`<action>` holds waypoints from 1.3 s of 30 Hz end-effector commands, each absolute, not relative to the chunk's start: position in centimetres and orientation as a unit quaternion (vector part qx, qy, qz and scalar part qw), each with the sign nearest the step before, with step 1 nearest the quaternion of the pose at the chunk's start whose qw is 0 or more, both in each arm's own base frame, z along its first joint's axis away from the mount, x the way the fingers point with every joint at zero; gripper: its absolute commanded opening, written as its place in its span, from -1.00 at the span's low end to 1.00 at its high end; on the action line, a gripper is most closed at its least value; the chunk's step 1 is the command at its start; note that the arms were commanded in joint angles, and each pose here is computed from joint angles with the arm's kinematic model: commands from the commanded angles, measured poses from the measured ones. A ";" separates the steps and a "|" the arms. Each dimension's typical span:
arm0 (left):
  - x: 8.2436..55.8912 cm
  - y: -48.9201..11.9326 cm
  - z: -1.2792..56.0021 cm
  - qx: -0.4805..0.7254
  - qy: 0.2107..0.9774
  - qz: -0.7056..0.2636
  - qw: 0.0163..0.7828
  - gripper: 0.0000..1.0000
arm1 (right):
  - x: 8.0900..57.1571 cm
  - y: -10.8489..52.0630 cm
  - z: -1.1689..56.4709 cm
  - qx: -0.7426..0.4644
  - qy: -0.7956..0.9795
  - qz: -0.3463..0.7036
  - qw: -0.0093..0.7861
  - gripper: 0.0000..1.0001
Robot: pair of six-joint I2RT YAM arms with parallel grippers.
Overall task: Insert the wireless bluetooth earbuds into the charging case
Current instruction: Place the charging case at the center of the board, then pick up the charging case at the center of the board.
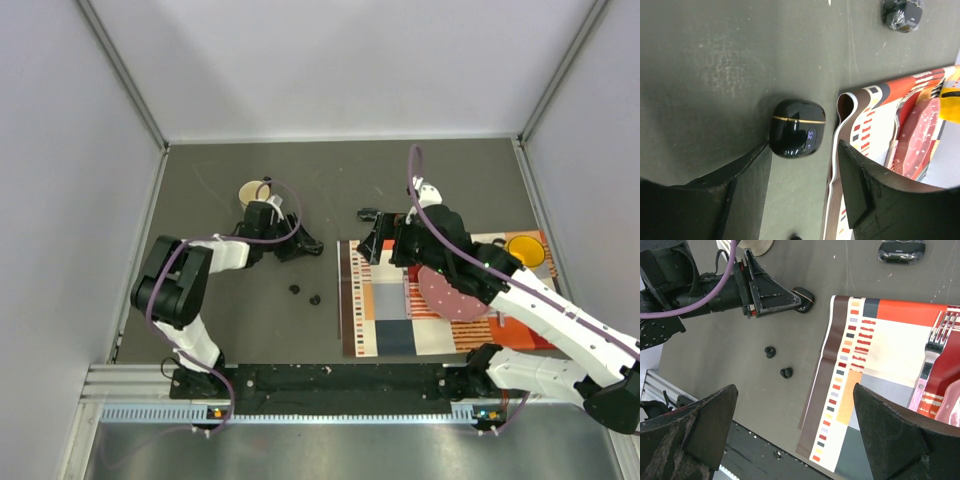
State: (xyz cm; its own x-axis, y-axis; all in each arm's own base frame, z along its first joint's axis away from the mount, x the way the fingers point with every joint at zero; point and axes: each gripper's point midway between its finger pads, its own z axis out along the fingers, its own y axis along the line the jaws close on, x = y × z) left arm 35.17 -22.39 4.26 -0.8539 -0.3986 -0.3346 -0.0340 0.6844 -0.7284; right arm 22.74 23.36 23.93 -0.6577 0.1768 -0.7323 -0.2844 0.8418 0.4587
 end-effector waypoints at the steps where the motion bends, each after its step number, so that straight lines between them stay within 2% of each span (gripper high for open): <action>1: 34.6 -20.6 4.5 -0.117 0.896 -0.339 0.262 0.22 | 23.1 22.9 24.2 -0.030 0.864 0.274 0.421 0.98; 9: 33.7 -18.6 7.6 -0.100 0.897 -0.301 0.307 0.28 | 24.2 22.0 23.4 -0.020 0.870 0.248 0.425 0.98; 13: 32.6 -18.3 12.0 -0.091 0.870 -0.325 0.361 0.28 | 25.8 21.3 22.4 0.011 0.880 0.234 0.412 0.98; 20: 29.6 -17.0 17.7 -0.066 0.816 -0.355 0.451 0.29 | 30.8 20.2 19.3 0.179 0.893 0.237 0.338 0.98; 24: 27.3 -15.9 19.9 -0.055 0.785 -0.363 0.498 0.31 | 34.3 21.1 16.8 0.265 0.893 0.270 0.245 0.98; 27: 25.7 -14.8 21.2 -0.059 0.756 -0.367 0.538 0.38 | 36.3 22.1 16.5 0.306 0.882 0.295 0.202 0.98; 28: 25.1 -14.1 21.6 -0.067 0.741 -0.367 0.559 0.45 | 37.2 22.2 14.8 0.323 0.884 0.287 0.180 0.98; 29: 24.7 -13.6 21.7 -0.074 0.734 -0.365 0.568 0.52 | 38.3 22.6 15.5 0.338 0.875 0.297 0.178 0.98; 31: 23.9 -12.4 22.1 -0.095 0.709 -0.365 0.595 0.73 | 39.5 23.1 14.0 0.359 0.873 0.289 0.162 0.97; 32: 23.7 -12.0 21.9 -0.105 0.704 -0.361 0.603 0.97 | 40.6 23.4 14.6 0.380 0.862 0.292 0.165 0.96; 39: 21.7 -9.2 22.2 -0.148 0.668 -0.345 0.642 0.97 | 44.4 23.2 12.2 0.482 0.819 0.276 0.142 0.76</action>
